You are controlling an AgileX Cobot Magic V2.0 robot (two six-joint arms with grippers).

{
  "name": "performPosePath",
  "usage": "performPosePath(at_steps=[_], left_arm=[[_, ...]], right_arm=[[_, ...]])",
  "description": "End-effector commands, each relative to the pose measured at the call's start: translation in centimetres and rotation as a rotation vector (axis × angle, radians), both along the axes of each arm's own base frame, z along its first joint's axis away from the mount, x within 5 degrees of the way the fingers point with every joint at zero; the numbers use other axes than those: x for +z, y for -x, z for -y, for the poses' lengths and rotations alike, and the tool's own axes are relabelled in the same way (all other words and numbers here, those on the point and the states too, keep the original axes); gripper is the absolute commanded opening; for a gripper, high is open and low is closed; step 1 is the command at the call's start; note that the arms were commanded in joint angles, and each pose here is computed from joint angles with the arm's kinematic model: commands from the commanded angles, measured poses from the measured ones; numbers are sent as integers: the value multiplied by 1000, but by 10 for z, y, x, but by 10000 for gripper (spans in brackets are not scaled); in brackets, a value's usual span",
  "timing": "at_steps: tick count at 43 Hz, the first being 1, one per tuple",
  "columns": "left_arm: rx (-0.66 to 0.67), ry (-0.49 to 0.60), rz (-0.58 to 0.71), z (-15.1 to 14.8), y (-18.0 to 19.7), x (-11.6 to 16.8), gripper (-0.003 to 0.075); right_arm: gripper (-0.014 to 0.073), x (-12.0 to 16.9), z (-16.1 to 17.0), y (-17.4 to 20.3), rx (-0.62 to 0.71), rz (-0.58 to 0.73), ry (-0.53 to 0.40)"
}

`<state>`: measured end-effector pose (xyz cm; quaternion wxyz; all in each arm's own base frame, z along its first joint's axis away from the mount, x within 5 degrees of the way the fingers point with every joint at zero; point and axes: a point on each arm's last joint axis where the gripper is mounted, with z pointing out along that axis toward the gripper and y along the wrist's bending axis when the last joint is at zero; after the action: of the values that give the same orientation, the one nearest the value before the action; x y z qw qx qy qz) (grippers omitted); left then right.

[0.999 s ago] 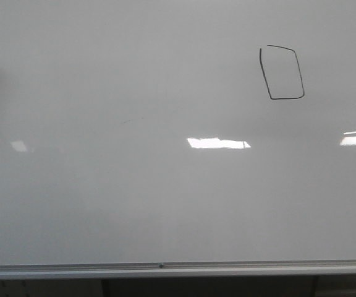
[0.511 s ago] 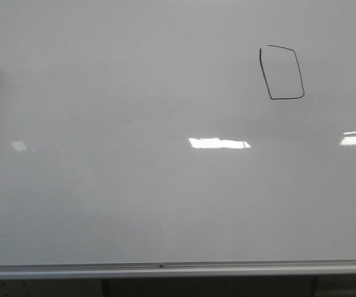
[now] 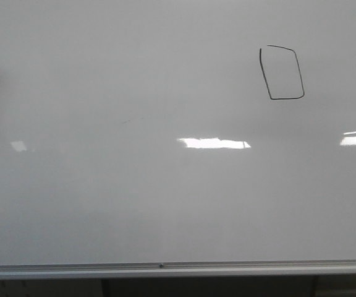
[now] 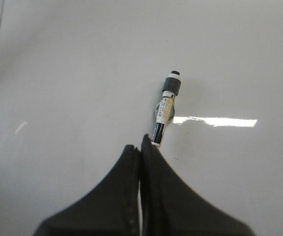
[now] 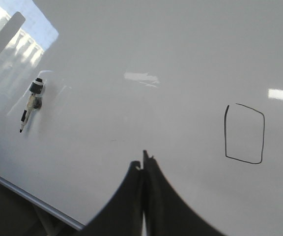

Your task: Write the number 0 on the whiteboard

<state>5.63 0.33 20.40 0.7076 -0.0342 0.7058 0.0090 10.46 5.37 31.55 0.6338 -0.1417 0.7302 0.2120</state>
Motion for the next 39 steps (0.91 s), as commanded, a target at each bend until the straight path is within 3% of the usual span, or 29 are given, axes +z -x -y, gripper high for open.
performPosePath(at_steps=[1, 24, 39], left_arm=[[2, 10, 82, 0, 1, 1, -20], [2, 10, 82, 0, 1, 1, -20], [2, 10, 82, 0, 1, 1, -20]], right_arm=[[-67, 11, 3, -2, -35, 42, -22], [-67, 9, 7, -2, -79, 63, -25], [-67, -49, 39, 29, -340, 75, -41]])
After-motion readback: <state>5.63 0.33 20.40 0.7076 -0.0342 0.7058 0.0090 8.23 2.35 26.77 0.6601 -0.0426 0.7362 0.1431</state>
